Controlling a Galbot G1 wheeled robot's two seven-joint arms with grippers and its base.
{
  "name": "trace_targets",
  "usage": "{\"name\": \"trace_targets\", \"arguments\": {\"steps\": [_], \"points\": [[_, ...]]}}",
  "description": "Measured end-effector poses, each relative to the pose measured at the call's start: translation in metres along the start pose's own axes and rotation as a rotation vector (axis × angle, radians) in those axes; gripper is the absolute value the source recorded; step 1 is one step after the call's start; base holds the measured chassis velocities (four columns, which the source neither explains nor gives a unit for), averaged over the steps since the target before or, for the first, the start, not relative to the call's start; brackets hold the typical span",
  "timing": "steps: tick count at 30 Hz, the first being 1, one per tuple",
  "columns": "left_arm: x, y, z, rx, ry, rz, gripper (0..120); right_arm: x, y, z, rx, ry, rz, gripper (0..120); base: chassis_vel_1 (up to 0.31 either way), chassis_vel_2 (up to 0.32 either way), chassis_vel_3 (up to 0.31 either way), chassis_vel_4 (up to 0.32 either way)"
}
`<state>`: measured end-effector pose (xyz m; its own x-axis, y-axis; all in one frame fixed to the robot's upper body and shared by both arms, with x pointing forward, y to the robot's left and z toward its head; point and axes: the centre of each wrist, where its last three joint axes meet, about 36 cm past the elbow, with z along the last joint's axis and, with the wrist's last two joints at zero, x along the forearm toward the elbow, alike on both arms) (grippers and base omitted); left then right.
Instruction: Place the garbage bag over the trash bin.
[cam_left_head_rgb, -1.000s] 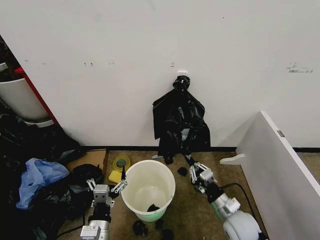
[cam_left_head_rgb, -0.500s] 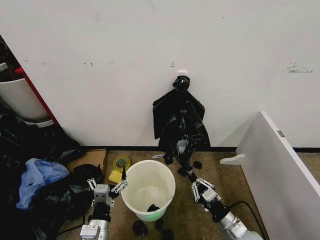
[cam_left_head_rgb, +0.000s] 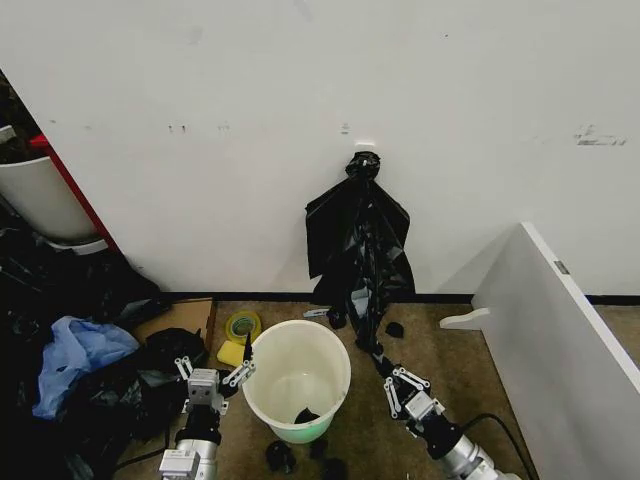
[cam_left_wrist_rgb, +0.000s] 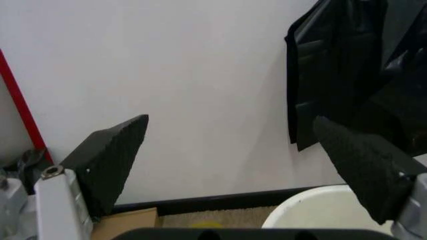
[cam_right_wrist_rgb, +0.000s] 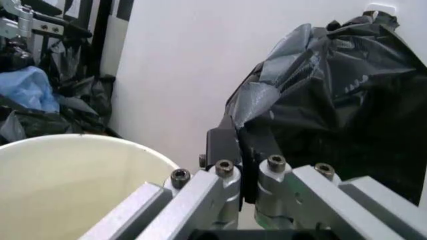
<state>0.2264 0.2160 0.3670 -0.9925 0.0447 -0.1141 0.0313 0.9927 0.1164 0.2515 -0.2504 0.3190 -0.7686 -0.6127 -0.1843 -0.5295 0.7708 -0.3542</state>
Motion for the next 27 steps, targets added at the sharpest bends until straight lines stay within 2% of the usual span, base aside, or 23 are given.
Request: {"name": "trace_targets", "arguments": {"steps": [4,6,10,12,13,15,16,17,20,22,24,27], "points": [[-0.002,0.001,-0.001,0.007,0.001,0.015,98,-0.004,0.002,0.002,-0.006,0.004,0.024,0,0.0,0.0,0.0,0.0],[-0.007,0.001,-0.007,0.019,-0.005,0.053,98,-0.016,0.002,0.005,-0.007,0.019,0.082,0,0.0,0.0,0.0,0.0],[-0.041,0.011,-0.026,0.021,-0.042,0.23,98,-0.051,-0.007,0.012,0.022,0.037,0.187,0,0.0,0.0,0.0,0.0],[-0.046,0.014,-0.029,0.014,-0.049,0.253,98,-0.053,-0.009,0.013,0.032,0.037,0.19,0,0.0,0.0,0.0,0.0],[-0.056,0.018,-0.035,0.005,-0.063,0.293,98,-0.058,-0.011,0.016,0.058,0.035,0.192,0,0.0,0.0,0.0,0.0],[-0.087,0.03,-0.066,0.032,-0.077,0.418,98,-0.077,-0.012,0.024,0.08,0.035,0.194,0,0.0,0.0,0.0,0.0],[-0.099,0.03,-0.077,0.054,-0.072,0.461,98,-0.08,-0.01,0.026,0.073,0.039,0.199,0,0.0,0.0,0.0,0.0],[-0.099,0.03,-0.077,0.054,-0.072,0.461,98,-0.08,-0.01,0.026,0.073,0.039,0.199,0,0.0,0.0,0.0,0.0],[-0.121,0.025,-0.093,0.087,-0.042,0.55,98,-0.081,-0.009,0.029,0.073,0.047,0.203,0,0.0,0.0,0.0,0.0],[-0.145,0.021,-0.112,0.094,-0.027,0.617,98,-0.08,-0.01,0.031,0.079,0.047,0.206,0,0.0,0.0,0.0,0.0],[-0.154,0.019,-0.119,0.097,-0.018,0.634,98,-0.079,-0.011,0.031,0.08,0.047,0.208,0,0.0,0.0,0.0,0.0],[-0.176,0.006,-0.135,0.127,0.047,0.669,95,-0.079,-0.012,0.031,0.086,0.044,0.216,0,0.0,0.0,0.0,0.0]]}}
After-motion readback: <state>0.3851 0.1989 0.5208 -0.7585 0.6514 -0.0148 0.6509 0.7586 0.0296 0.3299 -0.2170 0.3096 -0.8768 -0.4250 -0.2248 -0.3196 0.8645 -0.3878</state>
